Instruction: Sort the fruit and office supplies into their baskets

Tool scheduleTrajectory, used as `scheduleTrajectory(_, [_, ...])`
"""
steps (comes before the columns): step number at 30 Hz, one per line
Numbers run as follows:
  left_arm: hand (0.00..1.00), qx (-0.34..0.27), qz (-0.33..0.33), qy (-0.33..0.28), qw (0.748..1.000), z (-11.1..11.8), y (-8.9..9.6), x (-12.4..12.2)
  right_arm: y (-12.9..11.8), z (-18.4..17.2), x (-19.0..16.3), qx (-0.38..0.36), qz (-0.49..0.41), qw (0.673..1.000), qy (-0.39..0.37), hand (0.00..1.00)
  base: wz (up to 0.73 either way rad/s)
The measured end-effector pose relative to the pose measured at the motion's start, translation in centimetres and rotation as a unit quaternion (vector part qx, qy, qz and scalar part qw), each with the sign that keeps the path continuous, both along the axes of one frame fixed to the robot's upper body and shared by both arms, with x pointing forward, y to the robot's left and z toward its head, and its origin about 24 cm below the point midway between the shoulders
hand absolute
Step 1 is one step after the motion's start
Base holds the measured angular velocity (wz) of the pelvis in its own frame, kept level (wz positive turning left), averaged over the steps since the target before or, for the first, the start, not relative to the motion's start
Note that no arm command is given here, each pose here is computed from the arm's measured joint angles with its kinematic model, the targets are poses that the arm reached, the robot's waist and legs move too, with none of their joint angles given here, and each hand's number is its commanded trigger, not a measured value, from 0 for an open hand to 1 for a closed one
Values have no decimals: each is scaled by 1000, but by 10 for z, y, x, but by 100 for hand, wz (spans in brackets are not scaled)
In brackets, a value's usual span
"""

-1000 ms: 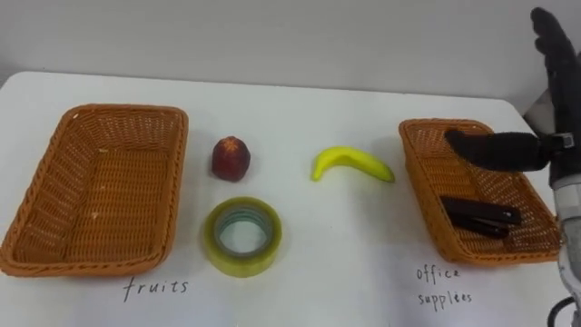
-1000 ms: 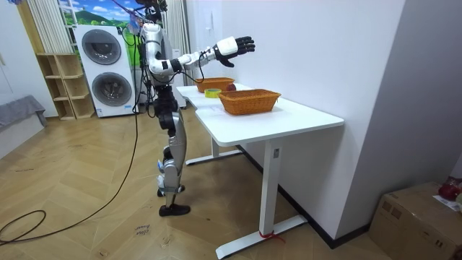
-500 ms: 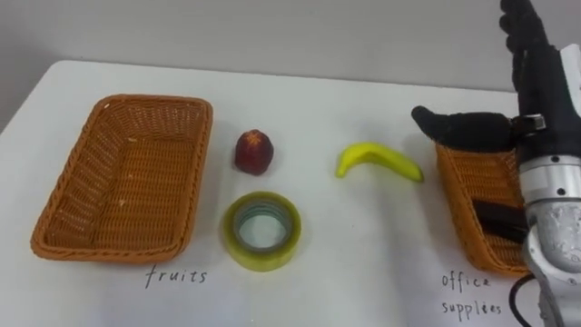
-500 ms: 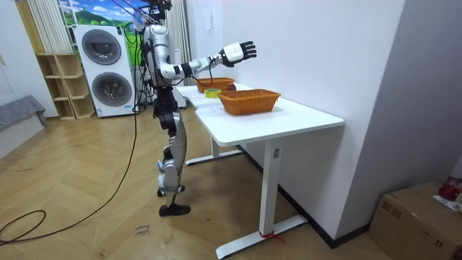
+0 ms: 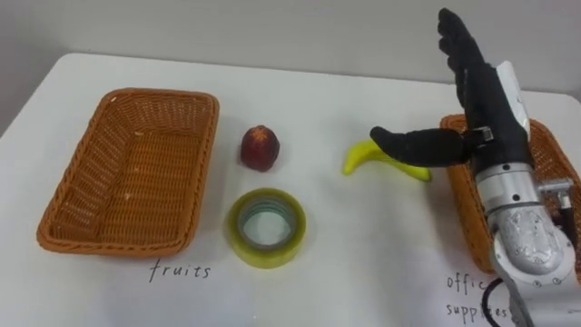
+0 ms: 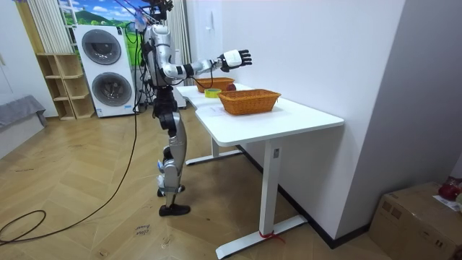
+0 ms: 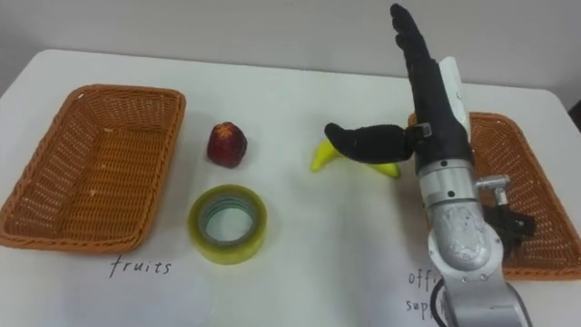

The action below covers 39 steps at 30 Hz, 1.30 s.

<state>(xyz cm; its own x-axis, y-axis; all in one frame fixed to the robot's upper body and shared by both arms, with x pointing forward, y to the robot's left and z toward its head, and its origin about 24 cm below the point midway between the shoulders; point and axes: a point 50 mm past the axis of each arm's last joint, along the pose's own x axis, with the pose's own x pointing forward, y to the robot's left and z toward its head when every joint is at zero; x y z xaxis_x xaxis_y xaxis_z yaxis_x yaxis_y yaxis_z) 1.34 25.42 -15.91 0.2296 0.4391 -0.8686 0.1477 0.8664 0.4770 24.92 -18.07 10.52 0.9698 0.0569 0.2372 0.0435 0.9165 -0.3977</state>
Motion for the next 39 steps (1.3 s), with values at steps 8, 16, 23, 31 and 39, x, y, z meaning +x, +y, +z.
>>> scheduleTrajectory(8, [0,-4,-7,-1,1000,0,-1,2,14,0,5,-2,34,999,3,0,0])
scheduleTrajectory(16, [0,-5,-8,0,1000,-1,-2,4,24,-14,5,-9,70,997,40,0,0])
scheduleTrajectory(23, [0,-17,-12,2,1000,-1,-6,7,34,-25,5,-6,98,993,69,0,0])
scheduleTrajectory(31, [0,-32,-22,-7,999,-3,-13,18,43,-39,4,-10,116,988,100,0,0])
scheduleTrajectory(39, [0,-32,-26,1,999,-4,-15,13,50,-45,6,-40,116,987,103,0,4])
